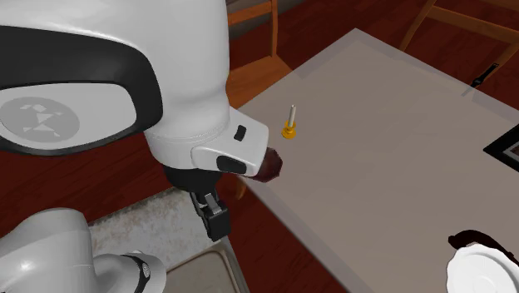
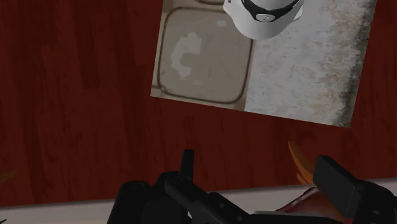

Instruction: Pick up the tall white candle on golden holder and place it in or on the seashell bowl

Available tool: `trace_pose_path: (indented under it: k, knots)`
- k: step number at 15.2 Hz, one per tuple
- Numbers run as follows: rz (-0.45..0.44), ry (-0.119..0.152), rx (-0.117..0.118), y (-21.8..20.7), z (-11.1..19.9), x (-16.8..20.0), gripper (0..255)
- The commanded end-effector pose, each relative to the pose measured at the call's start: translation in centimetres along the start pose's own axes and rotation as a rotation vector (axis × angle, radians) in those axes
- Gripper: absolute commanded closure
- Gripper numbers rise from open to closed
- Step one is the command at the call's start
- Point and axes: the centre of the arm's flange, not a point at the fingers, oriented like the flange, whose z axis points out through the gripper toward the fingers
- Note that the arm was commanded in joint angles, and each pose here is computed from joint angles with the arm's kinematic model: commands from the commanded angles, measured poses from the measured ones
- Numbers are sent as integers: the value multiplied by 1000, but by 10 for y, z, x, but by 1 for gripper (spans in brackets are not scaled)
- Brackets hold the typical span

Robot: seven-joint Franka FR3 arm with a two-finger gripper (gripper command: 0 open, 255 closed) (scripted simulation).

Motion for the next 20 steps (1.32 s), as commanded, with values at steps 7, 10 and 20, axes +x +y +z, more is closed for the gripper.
trace_pose_path:
  k: [7, 10, 20]
  knots:
    - [-10, 10, 24, -33, 8, 68, 0]
    - [-15, 15, 35, -49, 11, 103, 0]
    - [-32, 32, 74, -106, 20, 216, 0]
